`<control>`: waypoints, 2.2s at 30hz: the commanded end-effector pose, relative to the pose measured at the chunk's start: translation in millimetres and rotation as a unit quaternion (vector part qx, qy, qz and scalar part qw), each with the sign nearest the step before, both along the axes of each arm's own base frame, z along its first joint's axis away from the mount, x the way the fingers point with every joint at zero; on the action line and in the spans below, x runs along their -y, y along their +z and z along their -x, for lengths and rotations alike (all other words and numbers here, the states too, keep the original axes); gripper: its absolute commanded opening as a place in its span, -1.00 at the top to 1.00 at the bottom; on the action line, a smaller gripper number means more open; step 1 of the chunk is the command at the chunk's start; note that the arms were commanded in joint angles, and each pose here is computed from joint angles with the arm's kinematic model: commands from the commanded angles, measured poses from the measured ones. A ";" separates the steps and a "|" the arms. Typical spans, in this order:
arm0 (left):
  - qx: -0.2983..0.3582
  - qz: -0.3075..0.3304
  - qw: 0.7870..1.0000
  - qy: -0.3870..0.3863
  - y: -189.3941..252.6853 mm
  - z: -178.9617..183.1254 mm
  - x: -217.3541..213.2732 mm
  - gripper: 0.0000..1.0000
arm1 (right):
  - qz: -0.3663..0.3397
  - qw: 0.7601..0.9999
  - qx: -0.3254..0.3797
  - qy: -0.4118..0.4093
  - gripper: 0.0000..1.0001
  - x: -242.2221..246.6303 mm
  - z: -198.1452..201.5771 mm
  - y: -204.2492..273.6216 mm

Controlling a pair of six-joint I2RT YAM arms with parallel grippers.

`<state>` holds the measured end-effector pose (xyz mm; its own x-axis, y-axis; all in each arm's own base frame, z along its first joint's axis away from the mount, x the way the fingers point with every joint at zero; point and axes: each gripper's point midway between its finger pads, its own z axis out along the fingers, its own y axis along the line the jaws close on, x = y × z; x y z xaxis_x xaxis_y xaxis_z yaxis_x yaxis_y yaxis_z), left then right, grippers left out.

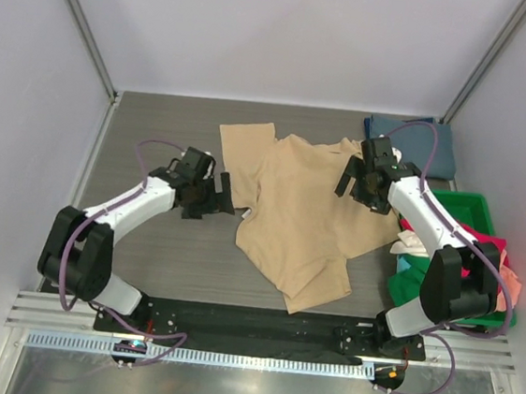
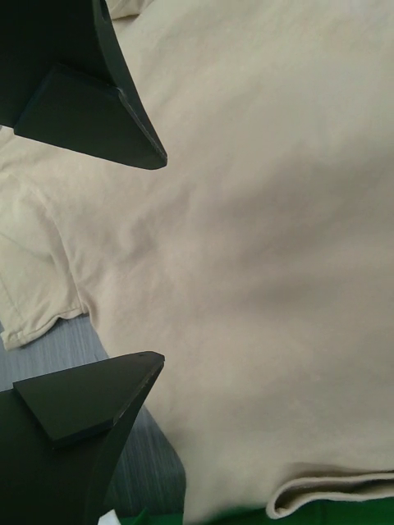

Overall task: Fold and stack the t-shirts
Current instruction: Flatten the tshirt out

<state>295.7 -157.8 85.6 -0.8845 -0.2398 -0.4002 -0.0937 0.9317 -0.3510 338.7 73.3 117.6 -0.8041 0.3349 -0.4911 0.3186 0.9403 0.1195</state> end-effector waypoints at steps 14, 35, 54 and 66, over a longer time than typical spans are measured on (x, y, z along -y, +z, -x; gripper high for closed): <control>-0.007 0.042 0.999 -0.017 -54.0 -29.7 90.6 -0.86 | -0.024 0.996 0.078 0.023 -0.99 -9.4 -13.6 32.6; -0.021 -0.282 0.951 0.126 59.9 -48.6 -154.9 -0.47 | -0.081 0.991 0.087 0.066 -0.99 -40.9 -1.1 48.1; 0.033 0.041 0.998 0.021 12.4 99.4 8.5 -0.63 | 0.017 0.996 0.077 0.052 -0.32 -40.3 -139.4 -3.7; 0.001 0.047 0.999 -0.010 -31.8 118.4 25.7 -0.60 | 0.010 0.997 0.048 0.061 -0.09 -48.4 -178.7 -54.1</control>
